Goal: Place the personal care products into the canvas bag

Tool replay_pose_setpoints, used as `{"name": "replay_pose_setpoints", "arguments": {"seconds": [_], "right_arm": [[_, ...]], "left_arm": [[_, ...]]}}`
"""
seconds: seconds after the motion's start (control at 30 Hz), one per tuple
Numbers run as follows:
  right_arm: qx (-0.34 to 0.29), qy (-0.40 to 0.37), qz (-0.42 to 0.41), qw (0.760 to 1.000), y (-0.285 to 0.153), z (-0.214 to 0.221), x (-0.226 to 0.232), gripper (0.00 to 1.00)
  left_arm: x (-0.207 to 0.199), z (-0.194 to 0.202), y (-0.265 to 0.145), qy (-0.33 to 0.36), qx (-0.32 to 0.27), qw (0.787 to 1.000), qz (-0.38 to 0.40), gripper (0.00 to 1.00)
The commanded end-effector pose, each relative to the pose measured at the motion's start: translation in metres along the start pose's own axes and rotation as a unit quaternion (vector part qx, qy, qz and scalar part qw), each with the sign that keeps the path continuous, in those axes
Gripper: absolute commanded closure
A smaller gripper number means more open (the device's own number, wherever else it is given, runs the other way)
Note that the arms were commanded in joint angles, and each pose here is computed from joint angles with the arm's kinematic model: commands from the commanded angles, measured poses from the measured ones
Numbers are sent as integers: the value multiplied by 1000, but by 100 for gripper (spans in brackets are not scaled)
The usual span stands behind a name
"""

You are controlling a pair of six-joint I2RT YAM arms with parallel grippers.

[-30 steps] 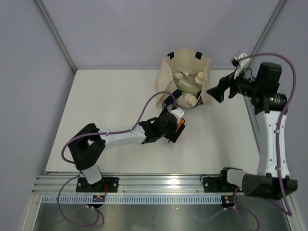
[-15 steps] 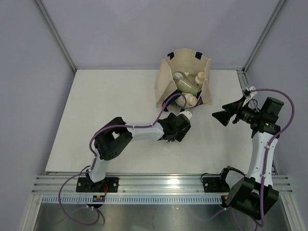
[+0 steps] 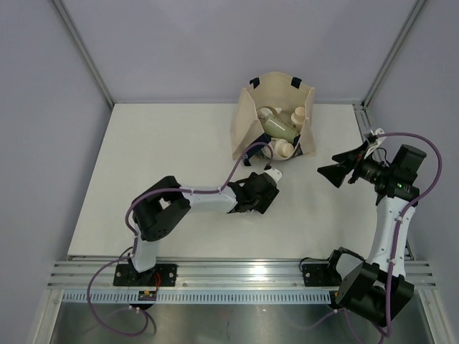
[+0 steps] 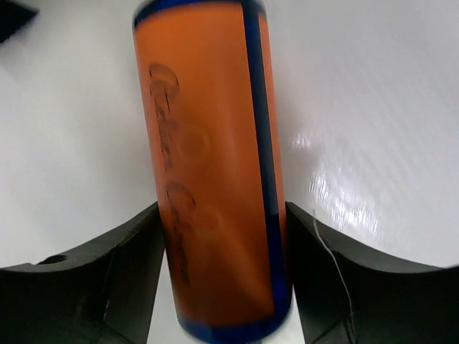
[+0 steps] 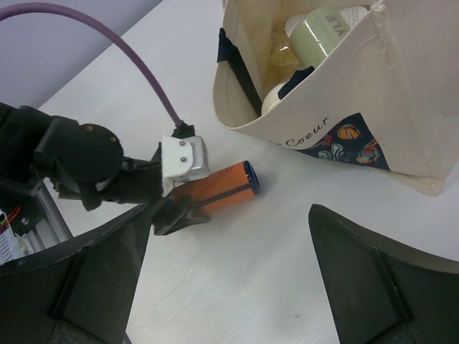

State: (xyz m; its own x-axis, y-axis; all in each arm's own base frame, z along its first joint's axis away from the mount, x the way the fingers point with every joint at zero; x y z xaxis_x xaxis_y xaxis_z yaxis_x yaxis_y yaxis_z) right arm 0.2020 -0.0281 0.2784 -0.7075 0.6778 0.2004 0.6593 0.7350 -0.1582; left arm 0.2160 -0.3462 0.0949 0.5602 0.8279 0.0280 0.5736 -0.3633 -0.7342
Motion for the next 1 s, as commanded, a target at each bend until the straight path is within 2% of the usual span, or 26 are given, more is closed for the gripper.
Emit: {"name": "replay_pose_setpoints", "arguments": {"seconds": [0.0, 0.03, 0.2, 0.37, 0.67, 0.97], "right_arm": [[-15, -27, -7, 1000, -3, -15, 1, 1], [-15, -27, -7, 1000, -3, -15, 1, 0], [-15, -24, -5, 1000, -4, -14, 0, 0], [-16, -24, -2, 1000, -6, -15, -1, 1], [-15, -17, -1, 1000, -7, -15, -3, 0], [-15, -16, 3, 1000, -7, -15, -3, 1]], "left_arm": [[6, -12, -37, 2, -51, 997, 50, 100], [10, -4, -41, 10, -48, 997, 53, 100], [22, -15, -78, 20, -95, 993, 68, 100], [34, -15, -81, 17, -96, 993, 65, 100], [32, -30, -92, 9, -116, 989, 97, 100], [30, 6, -42, 31, -27, 997, 70, 100]]}}
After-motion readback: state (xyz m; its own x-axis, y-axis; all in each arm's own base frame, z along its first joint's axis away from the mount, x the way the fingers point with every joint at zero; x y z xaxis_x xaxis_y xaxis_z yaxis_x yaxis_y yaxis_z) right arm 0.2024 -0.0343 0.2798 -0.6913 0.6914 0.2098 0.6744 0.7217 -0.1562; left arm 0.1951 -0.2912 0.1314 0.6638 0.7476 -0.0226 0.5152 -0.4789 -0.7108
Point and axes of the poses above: each gripper's point midway between its finger pads, its own y axis out along the fingers, its own x axis along the line the jaws close on, z = x × y, the point moved 10 cm from there along -y, back along the fingers, and after that the axes turned 5 degrees about -y, right-handed, at the moved point
